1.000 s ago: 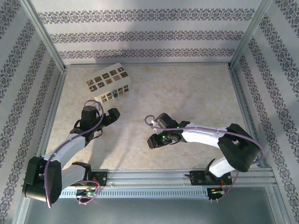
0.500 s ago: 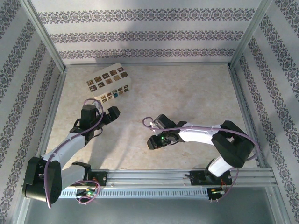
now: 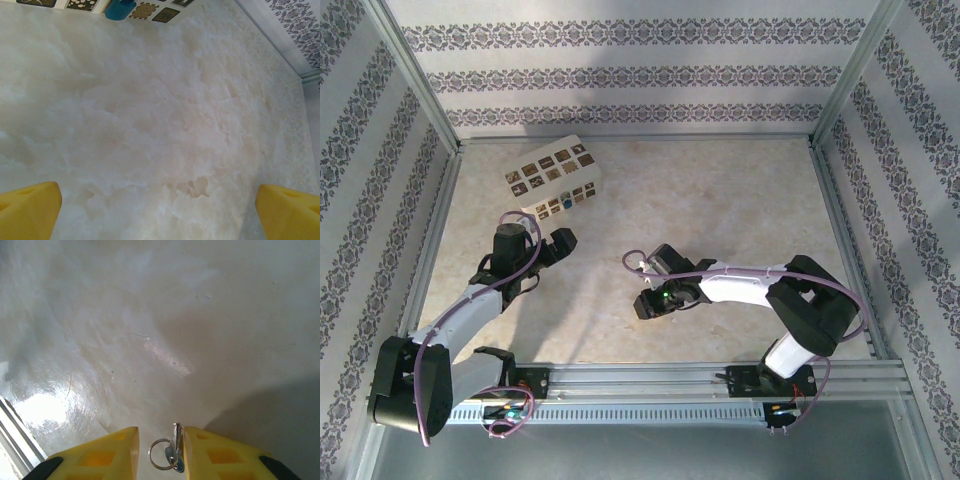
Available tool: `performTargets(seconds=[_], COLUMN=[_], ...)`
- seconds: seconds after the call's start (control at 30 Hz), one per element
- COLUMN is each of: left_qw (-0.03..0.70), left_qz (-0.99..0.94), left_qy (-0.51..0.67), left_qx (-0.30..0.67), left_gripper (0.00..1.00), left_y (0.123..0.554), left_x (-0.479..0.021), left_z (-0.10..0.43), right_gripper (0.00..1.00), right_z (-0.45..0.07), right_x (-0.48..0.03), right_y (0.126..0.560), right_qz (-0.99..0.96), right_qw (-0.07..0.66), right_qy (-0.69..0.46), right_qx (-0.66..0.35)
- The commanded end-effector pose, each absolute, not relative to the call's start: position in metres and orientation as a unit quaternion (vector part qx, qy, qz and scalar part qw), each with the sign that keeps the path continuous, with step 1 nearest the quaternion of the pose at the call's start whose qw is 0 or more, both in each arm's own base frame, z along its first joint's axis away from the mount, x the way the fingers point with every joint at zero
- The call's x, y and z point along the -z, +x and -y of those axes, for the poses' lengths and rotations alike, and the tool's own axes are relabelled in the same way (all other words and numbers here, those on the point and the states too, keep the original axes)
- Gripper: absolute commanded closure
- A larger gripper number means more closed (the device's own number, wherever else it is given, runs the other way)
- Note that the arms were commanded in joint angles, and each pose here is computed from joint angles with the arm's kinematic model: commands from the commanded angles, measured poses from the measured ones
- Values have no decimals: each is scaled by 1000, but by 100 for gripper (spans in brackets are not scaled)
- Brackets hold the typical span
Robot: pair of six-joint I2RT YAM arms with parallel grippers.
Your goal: Unlock the padlock with the key
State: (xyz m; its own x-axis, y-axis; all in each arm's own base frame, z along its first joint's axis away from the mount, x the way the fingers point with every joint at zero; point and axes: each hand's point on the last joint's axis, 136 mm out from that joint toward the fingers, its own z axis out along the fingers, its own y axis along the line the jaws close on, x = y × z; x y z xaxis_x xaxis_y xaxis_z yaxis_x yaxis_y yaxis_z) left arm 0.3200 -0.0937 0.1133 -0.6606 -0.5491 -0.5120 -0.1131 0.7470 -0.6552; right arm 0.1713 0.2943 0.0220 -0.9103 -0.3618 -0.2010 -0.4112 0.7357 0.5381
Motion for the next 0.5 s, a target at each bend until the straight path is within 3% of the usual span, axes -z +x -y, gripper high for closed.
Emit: performTargets(seconds=[0.0, 0.47], left_qw=[374, 375], left_qz=[-860, -862], left_qy=[-182, -179], left_qx=[296, 290], left_gripper=[1, 1], left_y=[322, 324], left_x=[-124, -125], left_z=[96, 95], right_gripper=[70, 70], right_z=[-297, -285], right_x=[-23, -20], right_y=[172, 159], right_qz=[-929, -932], right_qw=[48, 35], right_qy=[-221, -212], right_qx=[-294, -290])
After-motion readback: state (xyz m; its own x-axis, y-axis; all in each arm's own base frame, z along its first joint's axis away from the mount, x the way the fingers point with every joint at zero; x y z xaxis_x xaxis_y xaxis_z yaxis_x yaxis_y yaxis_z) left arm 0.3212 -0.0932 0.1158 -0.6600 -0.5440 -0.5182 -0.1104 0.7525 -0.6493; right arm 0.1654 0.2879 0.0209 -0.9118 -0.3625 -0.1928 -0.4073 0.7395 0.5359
